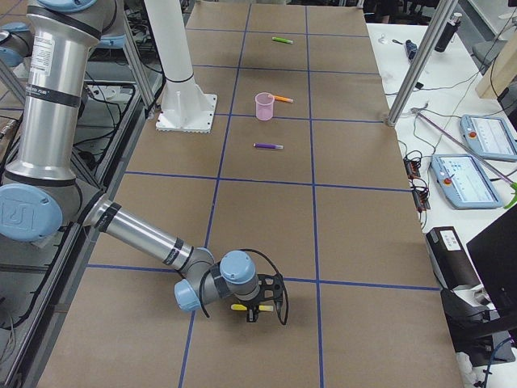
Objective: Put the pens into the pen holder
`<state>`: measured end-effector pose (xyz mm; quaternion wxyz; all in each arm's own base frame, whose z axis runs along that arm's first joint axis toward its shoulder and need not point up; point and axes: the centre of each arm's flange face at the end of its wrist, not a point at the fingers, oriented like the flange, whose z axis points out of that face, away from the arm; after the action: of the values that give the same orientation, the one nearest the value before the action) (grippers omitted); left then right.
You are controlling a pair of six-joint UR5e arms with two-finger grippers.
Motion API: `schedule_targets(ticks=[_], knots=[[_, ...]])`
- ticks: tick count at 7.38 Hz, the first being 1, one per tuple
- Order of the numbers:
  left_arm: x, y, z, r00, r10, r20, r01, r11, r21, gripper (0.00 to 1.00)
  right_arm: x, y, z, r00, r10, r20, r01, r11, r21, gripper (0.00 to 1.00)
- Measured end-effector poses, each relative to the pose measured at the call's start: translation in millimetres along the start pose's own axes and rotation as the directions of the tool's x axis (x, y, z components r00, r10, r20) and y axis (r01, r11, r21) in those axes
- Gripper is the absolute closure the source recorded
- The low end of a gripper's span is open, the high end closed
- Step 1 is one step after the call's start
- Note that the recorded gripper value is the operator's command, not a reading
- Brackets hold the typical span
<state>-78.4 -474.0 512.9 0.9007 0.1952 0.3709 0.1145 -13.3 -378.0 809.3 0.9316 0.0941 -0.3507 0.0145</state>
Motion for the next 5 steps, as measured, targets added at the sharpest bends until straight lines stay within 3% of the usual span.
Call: schedule_targets(ticks=[2,3,4,5], knots=[[1.2,-1.6,-1.3,1.0,0.004,0.0,-0.004,1.0,0.003,0.0,-52.5,-44.4,-42.7,0.994,-0.099,0.045,0.093,0.988,0.119,1.0],[2.6,-2.4,-2.3,1.0,0.009,-0.004,-0.009,1.0,0.009,0.0,-93.5,-76.1,-71.6,0.981,-0.177,0.074,0.159,0.967,0.201,1.0],[5.7,-4.6,-3.1,1.0,0.027,-0.015,-0.027,0.999,0.026,0.0,-141.8,-104.5,-95.0,0.955,-0.273,0.113,0.234,0.932,0.277,1.0],[11.9,-9.2,-2.3,0.997,0.066,-0.025,-0.065,0.996,0.053,0.0,-191.9,-126.1,-107.4,0.914,-0.376,0.155,0.307,0.888,0.342,1.0]])
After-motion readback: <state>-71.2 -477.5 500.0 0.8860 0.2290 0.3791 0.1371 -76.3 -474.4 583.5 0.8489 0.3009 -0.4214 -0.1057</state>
